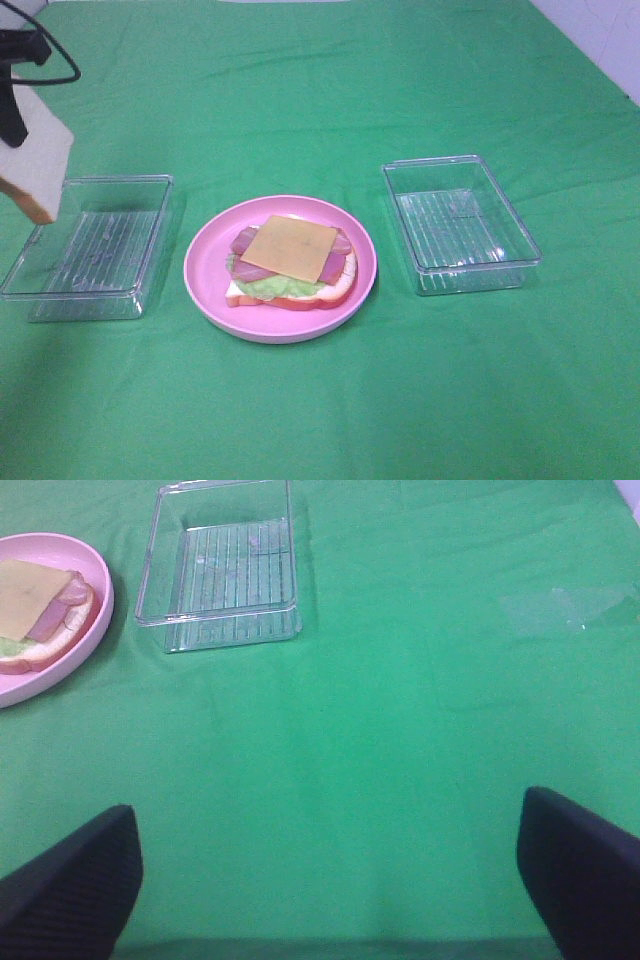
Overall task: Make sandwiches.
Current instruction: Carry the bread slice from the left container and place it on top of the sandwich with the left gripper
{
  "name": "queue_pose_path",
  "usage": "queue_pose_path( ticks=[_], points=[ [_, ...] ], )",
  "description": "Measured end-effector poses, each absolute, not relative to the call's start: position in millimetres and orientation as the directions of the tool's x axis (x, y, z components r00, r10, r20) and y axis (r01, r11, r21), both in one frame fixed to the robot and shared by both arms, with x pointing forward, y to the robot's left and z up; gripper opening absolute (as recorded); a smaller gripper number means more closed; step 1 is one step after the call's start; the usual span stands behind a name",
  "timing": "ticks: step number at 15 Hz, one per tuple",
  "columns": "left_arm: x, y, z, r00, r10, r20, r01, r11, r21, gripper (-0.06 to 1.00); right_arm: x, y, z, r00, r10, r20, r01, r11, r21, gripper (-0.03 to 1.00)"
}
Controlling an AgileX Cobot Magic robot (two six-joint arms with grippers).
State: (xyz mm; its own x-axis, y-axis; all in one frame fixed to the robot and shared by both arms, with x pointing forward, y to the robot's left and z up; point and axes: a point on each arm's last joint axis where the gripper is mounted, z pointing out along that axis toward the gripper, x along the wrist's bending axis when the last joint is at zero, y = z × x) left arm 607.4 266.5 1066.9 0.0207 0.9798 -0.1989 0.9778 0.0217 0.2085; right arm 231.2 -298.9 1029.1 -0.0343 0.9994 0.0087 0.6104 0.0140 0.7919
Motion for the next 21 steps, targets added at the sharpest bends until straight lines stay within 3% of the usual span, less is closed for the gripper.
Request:
queue_pose_path(
  ticks=[4, 7, 14, 21],
  points=[
    [606.4, 245.3, 1079.4, 0.094, 0.921, -0.379, 0.970, 0.001, 0.243, 0.21, 231.2, -298.9, 1029.1, -0.034, 0.999, 0.009, 0.610, 0.014, 0.792, 0.97],
    [607.5, 207.3, 1072.7, 0.195, 0.846, -0.497, 0.967, -0.080, 0.244, 0.21, 231.2, -298.9, 1029.1, -0.034, 0.999, 0.009, 0.610, 0.014, 0.792, 0.97],
    [627.4, 115.4, 980.1, 0.296, 0.693, -0.657, 0.955, -0.233, 0.184, 0.21, 231.2, -298.9, 1029.1, -0.034, 0.999, 0.009, 0.610, 0.014, 0.792, 0.97],
    [635.6, 86.5, 941.6, 0.256, 0.674, -0.693, 0.967, -0.169, 0.193, 0.21, 231.2, -298.9, 1029.1, -0.034, 0.999, 0.009, 0.610, 0.014, 0.792, 0.97]
  ],
)
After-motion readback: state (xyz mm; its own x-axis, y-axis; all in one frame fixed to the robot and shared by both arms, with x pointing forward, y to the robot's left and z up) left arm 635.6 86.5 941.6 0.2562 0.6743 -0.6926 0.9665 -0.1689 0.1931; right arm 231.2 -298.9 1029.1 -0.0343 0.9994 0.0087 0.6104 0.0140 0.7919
